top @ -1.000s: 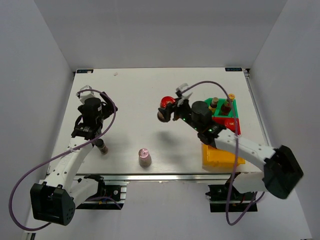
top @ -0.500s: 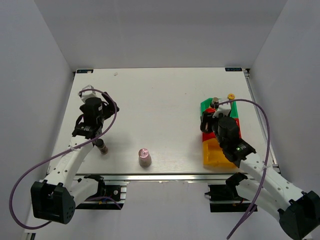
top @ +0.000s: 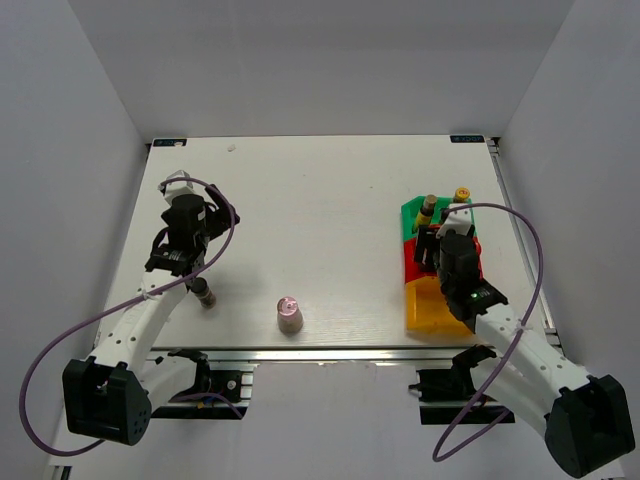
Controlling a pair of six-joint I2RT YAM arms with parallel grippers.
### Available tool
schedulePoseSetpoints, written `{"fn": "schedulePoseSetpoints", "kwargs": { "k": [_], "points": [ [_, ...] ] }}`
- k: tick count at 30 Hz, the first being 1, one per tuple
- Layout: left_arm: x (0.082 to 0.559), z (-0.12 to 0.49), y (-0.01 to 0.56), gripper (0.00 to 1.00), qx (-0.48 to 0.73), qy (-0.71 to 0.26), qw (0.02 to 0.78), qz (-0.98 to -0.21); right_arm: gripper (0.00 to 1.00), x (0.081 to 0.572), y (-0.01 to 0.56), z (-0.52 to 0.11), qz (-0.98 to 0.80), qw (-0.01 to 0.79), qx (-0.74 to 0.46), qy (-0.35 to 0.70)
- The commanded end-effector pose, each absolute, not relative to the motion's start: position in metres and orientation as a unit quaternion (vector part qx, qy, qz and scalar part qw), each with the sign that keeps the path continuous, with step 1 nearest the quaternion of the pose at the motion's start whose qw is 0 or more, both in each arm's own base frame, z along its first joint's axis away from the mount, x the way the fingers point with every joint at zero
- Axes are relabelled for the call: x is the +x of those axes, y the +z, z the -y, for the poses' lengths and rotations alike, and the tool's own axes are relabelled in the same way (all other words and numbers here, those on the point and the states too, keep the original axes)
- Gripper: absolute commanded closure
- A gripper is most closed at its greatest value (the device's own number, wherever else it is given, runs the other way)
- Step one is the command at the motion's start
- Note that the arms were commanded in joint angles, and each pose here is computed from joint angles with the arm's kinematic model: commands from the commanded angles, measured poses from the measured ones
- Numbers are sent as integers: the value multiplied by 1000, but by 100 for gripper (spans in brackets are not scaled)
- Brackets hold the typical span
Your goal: Organize the condiment bottles
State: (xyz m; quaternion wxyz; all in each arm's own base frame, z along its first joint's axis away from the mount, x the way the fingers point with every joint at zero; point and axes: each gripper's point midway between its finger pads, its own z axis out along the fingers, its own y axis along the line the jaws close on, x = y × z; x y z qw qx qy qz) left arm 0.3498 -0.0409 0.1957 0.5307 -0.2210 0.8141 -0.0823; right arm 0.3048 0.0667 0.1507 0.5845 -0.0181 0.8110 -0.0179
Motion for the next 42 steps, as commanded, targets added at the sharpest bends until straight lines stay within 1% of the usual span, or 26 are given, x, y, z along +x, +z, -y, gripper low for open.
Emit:
{"fn": "schedulePoseSetpoints", "kwargs": {
  "k": [1,3,8,9,10,11,14,20,26,29,30,32,34,36,37,38,42],
  "points": [
    [352,42,207,2,-221,-92,542,-805,60,320,181,-65,-765,644,26,2],
    [353,43,206,2,-219,-94,541,-807,58,320,167,-63,-772,635,27,2],
    [354,49,208,2,-209,-107,542,-807,48,318,157,-66,-774,631,42,25],
    [354,50,208,2,-207,-109,542,-807,42,318,158,-67,-774,631,41,29],
    [354,51,208,2,-206,-111,542,-807,39,318,159,-68,-773,632,42,32],
    [354,51,207,2,-205,-111,541,-808,29,318,160,-68,-772,633,47,38],
    [354,51,207,2,-204,-111,540,-809,12,316,161,-70,-773,630,47,45],
    [355,53,208,2,-203,-113,540,-809,11,313,181,-77,-765,639,38,68],
    [355,53,209,2,-202,-115,540,-809,11,313,226,-97,-743,660,-5,113],
    [355,53,209,2,-202,-114,541,-809,11,308,242,-128,-733,655,-68,173],
    [355,52,209,2,-203,-114,541,-808,11,298,244,-150,-725,642,-119,219],
    [355,52,209,2,-203,-114,541,-808,11,282,246,-182,-712,616,-191,278],
    [356,53,208,2,-202,-115,541,-809,11,265,242,-208,-700,594,-250,308],
    [356,54,207,2,-200,-117,539,-810,11,250,228,-230,-689,575,-317,308],
    [356,55,208,2,-199,-120,539,-810,11,230,220,-250,-675,557,-364,318],
    [357,56,206,2,-198,-120,536,-812,11,221,209,-263,-666,542,-402,318],
    [358,56,204,2,-199,-118,534,-813,11,180,189,-303,-635,476,-477,377]
  ]
}}
